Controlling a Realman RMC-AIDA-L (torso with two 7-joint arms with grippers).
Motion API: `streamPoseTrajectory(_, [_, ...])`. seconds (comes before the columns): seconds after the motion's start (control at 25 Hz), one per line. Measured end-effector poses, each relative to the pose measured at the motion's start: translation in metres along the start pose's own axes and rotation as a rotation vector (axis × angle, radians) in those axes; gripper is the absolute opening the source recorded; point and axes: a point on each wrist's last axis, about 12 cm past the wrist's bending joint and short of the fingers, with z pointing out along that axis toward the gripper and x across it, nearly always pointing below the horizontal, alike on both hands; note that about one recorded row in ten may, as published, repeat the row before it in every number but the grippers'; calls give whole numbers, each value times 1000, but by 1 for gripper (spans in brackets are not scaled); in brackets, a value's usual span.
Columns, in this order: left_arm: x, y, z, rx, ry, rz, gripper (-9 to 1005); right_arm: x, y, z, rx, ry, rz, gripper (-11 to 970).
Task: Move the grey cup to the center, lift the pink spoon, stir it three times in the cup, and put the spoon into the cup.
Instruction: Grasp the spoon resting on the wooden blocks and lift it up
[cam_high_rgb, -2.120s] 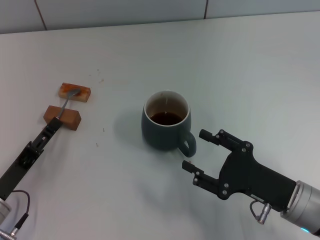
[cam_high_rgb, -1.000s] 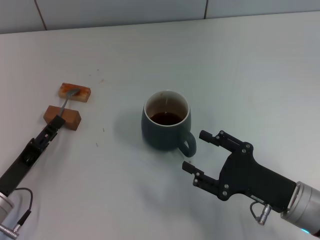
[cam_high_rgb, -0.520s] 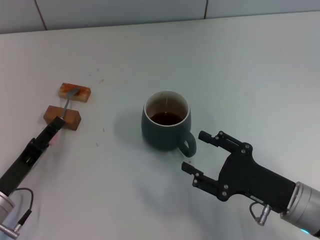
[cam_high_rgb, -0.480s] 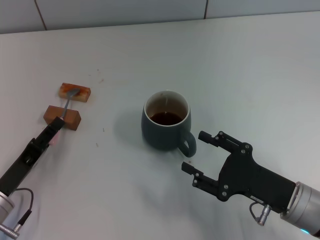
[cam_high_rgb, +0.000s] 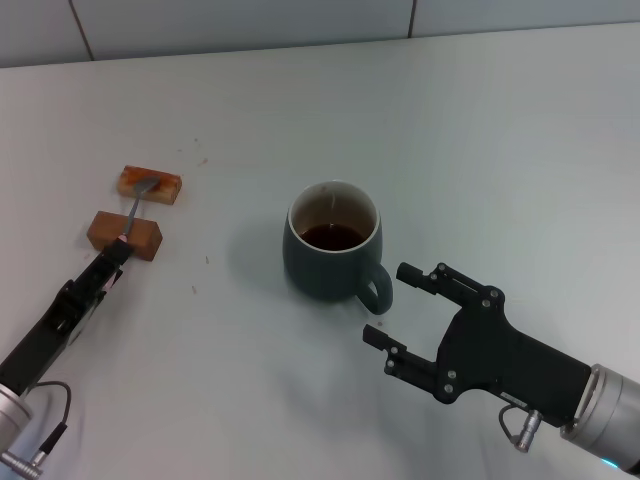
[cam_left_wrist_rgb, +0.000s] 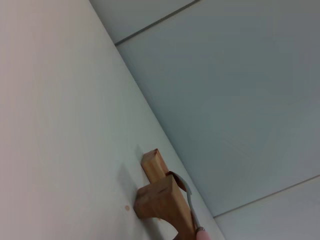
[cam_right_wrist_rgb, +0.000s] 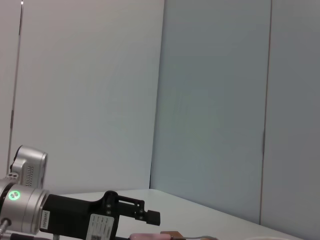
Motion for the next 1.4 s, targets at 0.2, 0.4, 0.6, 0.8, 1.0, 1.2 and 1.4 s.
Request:
streamPoseTrajectory(0.2, [0, -1, 1, 10, 3, -17, 595, 0, 0, 0, 1, 1, 1, 714])
streamPoseTrajectory(0.4, [1, -3, 3, 17, 9, -31, 594, 0, 0, -1, 2, 1, 1, 714])
streamPoseTrajectory(0.6, [1, -3, 3, 18, 9, -47, 594, 0, 0, -1, 2, 1, 2, 713])
streamPoseTrajectory(0.8, [1, -3, 4, 20, 11, -63, 593, 0, 0, -1, 1, 1, 1, 713])
streamPoseTrajectory(1.0, [2, -2, 4, 12, 13, -79, 593, 0, 0, 0, 1, 1, 0, 713])
streamPoseTrajectory(1.2, [2, -3, 4, 12, 13, -94, 592, 0, -1, 0, 1, 1, 4, 714])
streamPoseTrajectory(1.4, [1, -3, 5, 15, 13, -108, 592, 0, -1, 0, 0, 1, 5, 713])
